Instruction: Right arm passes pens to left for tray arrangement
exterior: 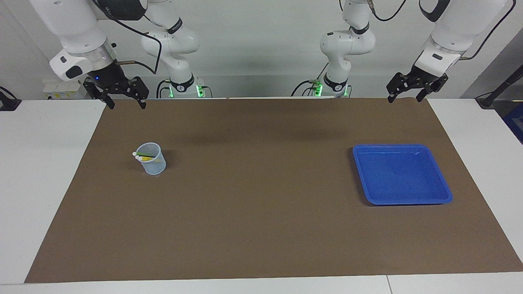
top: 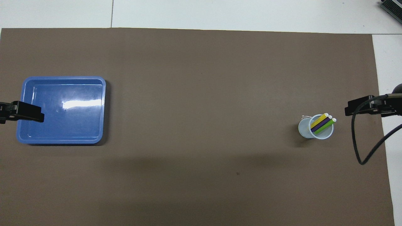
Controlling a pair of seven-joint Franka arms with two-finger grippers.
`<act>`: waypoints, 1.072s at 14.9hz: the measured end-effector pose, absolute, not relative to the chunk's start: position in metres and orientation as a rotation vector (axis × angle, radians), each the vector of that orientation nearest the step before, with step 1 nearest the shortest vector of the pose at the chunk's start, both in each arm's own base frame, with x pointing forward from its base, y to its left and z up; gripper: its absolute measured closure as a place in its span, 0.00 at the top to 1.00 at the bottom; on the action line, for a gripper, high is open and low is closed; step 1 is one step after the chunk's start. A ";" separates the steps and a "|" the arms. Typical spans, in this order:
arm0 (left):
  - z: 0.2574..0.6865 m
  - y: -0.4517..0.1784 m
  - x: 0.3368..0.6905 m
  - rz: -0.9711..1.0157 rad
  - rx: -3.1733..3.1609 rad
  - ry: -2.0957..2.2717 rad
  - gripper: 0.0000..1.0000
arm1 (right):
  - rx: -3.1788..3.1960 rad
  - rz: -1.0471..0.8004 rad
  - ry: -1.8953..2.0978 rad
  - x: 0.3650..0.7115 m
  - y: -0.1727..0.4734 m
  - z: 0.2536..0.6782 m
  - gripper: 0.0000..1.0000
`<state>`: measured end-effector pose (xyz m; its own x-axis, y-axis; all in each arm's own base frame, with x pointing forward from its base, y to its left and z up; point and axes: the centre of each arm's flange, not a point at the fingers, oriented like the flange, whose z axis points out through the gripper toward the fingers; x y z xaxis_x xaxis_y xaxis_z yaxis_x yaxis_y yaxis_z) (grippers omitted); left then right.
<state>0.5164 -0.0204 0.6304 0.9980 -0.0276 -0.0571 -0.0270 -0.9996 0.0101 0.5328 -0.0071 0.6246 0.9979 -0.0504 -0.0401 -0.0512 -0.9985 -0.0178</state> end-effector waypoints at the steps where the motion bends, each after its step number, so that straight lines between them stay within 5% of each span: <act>1: 0.630 -0.020 0.516 -0.090 3.131 -0.043 1.00 | -3.121 0.062 0.079 0.533 -0.007 0.625 1.00; 16: 0.632 -0.020 0.516 -0.085 3.131 -0.043 1.00 | -3.106 0.098 0.080 0.531 -0.007 0.615 1.00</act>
